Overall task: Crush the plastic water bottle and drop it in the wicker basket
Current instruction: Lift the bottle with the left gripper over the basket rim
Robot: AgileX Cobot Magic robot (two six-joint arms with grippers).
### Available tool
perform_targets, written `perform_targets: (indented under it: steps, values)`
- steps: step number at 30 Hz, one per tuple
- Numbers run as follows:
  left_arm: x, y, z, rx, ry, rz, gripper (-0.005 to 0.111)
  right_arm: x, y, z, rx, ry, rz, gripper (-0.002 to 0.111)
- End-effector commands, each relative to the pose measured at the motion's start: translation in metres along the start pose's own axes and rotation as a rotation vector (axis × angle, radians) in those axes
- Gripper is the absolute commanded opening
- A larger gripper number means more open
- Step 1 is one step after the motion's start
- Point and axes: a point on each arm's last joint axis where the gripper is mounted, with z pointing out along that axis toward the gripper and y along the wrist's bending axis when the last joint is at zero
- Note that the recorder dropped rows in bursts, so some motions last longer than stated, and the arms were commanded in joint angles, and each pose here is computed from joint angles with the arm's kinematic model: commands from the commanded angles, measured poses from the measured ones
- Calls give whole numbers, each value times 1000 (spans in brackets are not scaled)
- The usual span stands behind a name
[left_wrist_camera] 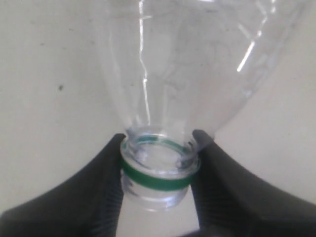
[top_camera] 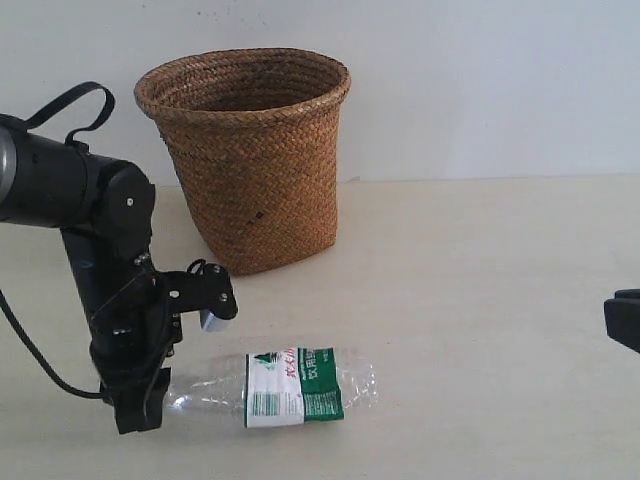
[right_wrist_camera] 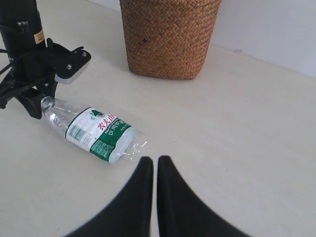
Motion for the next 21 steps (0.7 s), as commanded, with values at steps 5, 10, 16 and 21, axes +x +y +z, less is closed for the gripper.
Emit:
perform_targets:
  steps: [5, 10, 16, 21]
  values:
    - [-3, 12, -67, -232, -78, 13, 4, -1, -1, -1, 6, -17, -5, 0]
    - [-1, 14, -113, -366, -138, 15, 4, -1, -1, -1, 6, -17, -5, 0]
    - [11, 9, -163, -513, -167, 15, 4, -1, -1, -1, 6, -17, -5, 0]
    - [23, -1, -192, -589, -202, -24, 4, -1, -1, -1, 6, -17, -5, 0]
